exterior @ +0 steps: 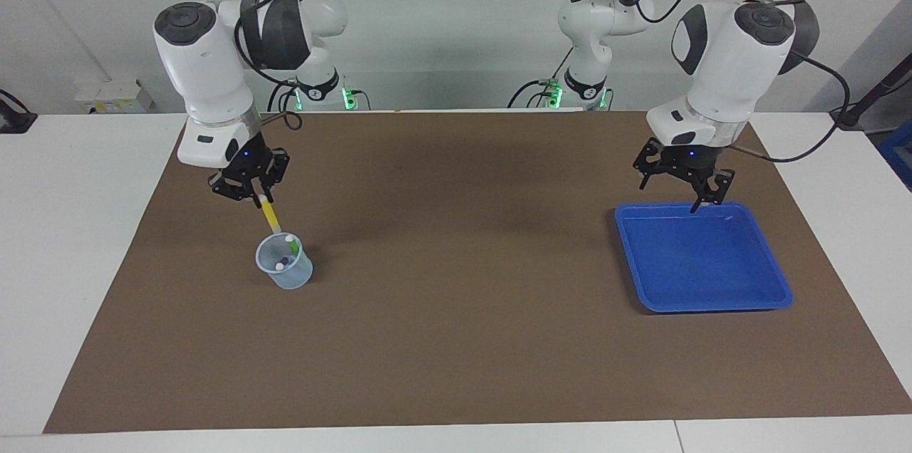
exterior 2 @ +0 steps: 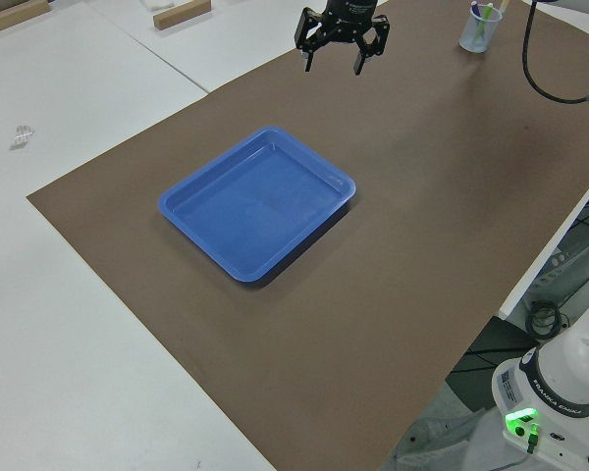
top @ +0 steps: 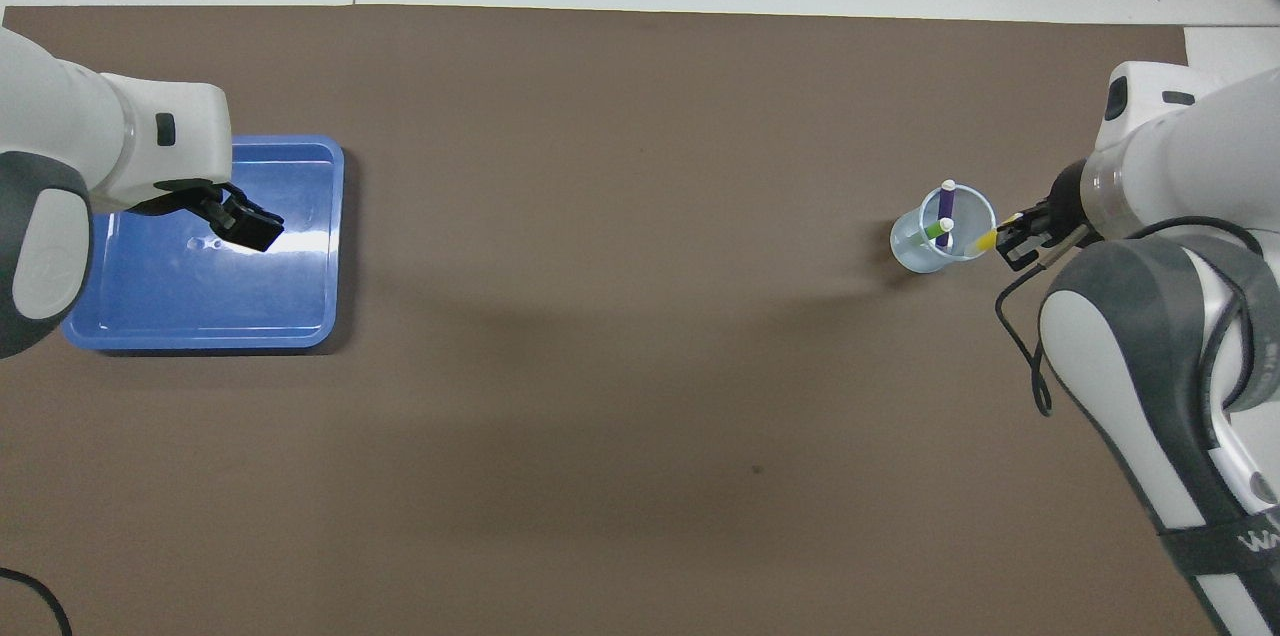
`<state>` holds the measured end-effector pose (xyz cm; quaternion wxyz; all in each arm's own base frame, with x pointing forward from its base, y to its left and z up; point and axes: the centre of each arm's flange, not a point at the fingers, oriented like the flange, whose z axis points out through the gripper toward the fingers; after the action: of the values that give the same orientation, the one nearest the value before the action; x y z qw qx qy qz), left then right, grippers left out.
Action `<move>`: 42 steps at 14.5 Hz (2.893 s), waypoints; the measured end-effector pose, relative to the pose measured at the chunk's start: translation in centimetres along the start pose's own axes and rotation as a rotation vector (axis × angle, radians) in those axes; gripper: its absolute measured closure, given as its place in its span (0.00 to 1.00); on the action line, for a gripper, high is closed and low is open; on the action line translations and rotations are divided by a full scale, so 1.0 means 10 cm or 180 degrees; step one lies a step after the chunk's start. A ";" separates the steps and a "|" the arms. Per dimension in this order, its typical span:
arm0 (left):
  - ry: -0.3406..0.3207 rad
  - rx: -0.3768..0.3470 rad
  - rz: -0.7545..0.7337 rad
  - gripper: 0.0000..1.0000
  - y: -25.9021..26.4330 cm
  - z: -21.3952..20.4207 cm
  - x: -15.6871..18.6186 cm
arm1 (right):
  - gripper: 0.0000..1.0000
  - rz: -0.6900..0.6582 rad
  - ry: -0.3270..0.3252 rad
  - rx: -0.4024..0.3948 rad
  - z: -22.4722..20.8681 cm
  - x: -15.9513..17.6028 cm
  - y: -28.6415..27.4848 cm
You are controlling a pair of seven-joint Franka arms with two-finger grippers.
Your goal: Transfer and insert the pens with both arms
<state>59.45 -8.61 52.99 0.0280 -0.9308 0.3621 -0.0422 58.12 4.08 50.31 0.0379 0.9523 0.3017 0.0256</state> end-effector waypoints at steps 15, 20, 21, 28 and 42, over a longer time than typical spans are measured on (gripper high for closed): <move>0.0171 0.0189 -0.1398 0.00 -0.04 -0.83 -0.44 | 0.82 -0.0030 0.0052 -0.0023 0.20 -0.04 0.06; 0.0157 0.0182 -0.1413 0.00 -0.04 -0.80 -0.44 | 0.82 -0.0035 0.0063 -0.0013 0.33 -0.01 0.06; 0.0157 0.0182 -0.1414 0.00 -0.04 -0.80 -0.44 | 0.82 -0.0035 0.0066 -0.0012 0.35 -0.01 0.07; 0.0156 0.0182 -0.1414 0.00 -0.04 -0.80 -0.44 | 0.82 -0.0034 0.0111 -0.0028 0.36 0.01 0.08; 0.0101 0.0164 -0.1456 0.00 -0.06 -1.01 -0.51 | 0.00 -0.0037 0.0129 -0.0019 0.37 0.03 0.06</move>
<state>55.13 -4.92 62.82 0.0358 -0.9868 0.1408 -0.0712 59.00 3.52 46.72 0.0347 0.9497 0.3078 0.0456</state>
